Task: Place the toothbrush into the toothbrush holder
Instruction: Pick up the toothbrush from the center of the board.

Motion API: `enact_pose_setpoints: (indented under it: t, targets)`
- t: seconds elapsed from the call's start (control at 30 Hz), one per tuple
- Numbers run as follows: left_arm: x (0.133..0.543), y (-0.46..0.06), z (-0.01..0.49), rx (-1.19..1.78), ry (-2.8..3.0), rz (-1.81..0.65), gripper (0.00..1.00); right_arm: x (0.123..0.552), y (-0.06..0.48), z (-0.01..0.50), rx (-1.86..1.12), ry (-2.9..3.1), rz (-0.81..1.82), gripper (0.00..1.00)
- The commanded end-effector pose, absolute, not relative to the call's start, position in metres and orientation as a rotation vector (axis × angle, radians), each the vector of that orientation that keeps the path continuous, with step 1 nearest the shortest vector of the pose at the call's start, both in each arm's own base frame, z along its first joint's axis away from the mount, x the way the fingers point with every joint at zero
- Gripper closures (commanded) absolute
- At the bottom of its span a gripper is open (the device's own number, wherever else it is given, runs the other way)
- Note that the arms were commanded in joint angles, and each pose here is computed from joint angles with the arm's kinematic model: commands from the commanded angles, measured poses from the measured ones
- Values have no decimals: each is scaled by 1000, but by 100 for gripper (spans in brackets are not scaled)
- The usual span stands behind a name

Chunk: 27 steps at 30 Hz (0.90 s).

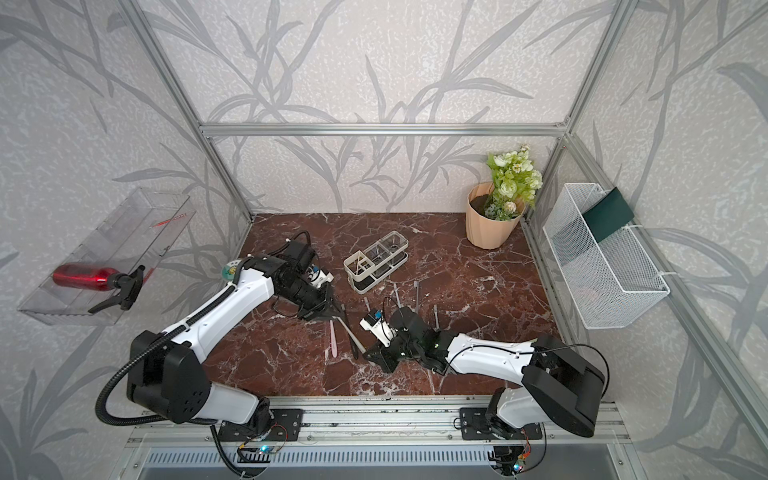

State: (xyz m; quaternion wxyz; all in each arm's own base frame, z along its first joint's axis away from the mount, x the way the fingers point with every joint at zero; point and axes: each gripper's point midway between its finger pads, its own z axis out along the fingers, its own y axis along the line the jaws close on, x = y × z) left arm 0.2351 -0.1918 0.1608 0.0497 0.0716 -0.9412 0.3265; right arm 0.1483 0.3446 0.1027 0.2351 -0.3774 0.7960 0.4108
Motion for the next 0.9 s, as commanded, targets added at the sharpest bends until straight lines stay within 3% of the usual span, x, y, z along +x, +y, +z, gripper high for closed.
enact_pose_setpoints:
  t: [0.0, 0.23, 0.43, 0.67, 0.87]
  targets:
    - [228, -190, 159, 217, -2840, 986, 87, 157, 350, 113, -1015, 2147, 1135, 100]
    - [228, -188, 158, 215, -2852, 974, 100, 159, 349, 113, -997, 2153, 1128, 100]
    - [241, -176, 162, 225, -2961, 874, 100, 171, 335, 123, -921, 2136, 1069, 55]
    - [286, -159, 193, 253, -3215, 740, 100, 200, 291, 142, -698, 2092, 904, 25]
    - [334, -149, 239, 235, -3489, 609, 100, 208, 269, 141, -619, 2080, 801, 11]
